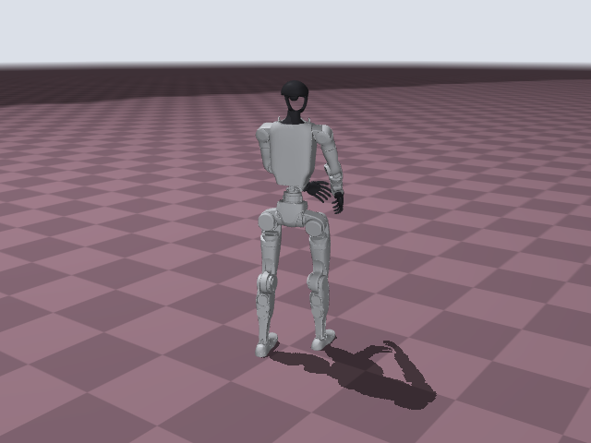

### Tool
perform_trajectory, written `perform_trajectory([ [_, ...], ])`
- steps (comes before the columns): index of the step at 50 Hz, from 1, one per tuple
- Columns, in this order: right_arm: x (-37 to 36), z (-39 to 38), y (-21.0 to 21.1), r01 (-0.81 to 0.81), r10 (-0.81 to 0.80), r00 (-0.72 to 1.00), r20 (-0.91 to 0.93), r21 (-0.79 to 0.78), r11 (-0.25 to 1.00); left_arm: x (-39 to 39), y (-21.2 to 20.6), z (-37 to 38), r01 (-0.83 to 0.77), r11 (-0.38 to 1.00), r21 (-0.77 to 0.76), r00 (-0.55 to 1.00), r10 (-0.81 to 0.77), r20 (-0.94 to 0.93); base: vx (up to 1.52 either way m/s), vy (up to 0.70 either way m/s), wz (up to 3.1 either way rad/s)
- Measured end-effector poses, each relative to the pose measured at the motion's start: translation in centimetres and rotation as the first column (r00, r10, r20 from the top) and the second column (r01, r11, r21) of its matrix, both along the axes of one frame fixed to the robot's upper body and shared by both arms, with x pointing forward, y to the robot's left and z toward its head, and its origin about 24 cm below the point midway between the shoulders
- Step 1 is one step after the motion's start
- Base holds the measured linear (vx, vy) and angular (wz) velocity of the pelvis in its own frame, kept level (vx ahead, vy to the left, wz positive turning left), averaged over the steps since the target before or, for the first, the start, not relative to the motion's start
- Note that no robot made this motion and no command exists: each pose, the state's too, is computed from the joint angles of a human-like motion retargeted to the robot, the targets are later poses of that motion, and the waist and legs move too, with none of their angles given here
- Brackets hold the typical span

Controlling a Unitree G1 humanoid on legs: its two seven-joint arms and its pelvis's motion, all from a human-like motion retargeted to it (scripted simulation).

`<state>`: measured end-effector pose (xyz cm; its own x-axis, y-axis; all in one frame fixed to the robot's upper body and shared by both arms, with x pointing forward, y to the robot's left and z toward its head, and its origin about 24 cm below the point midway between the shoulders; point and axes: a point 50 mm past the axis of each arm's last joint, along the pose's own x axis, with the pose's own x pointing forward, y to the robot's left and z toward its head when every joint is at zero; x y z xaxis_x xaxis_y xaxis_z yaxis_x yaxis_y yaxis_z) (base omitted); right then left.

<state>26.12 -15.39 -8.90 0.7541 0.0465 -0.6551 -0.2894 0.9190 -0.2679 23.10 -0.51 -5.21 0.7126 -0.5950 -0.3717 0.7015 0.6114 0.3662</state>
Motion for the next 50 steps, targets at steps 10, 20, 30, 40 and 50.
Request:
perform_trajectory([
  [10,0.2,0.3,0.4,-0.015,0.015,1.0,0.018,0.027,1.0,0.0,-0.1,-0.2,0.028,1.0,0.014,0.999,-0.028,-0.015,0.0,0.0,0.0],
  [20,0.3,0.6,1.0,-0.038,0.036,0.999,0.024,0.079,0.996,-0.2,-0.2,-0.5,0.062,0.998,0.026,0.997,-0.061,-0.044,0.0,0.0,0.0],
  [30,0.1,0.6,1.4,-0.03,0.027,0.999,0.022,0.131,0.991,-0.4,-0.2,-0.7,0.093,0.995,0.038,0.994,-0.09,-0.06,0.0,0.0,0.0],
  [40,-0.2,0.4,1.2,-0.009,0.007,1.0,0.015,0.142,0.99,-0.4,-0.3,-0.7,0.127,0.99,0.06,0.991,-0.125,-0.038,0.0,0.0,0.0],
  [50,-0.6,-0.1,0.8,0.034,-0.035,0.999,0.001,0.143,0.989,-0.4,-0.3,-0.4,0.135,0.989,0.067,0.991,-0.135,-0.001,0.0,0.0,0.0],
])
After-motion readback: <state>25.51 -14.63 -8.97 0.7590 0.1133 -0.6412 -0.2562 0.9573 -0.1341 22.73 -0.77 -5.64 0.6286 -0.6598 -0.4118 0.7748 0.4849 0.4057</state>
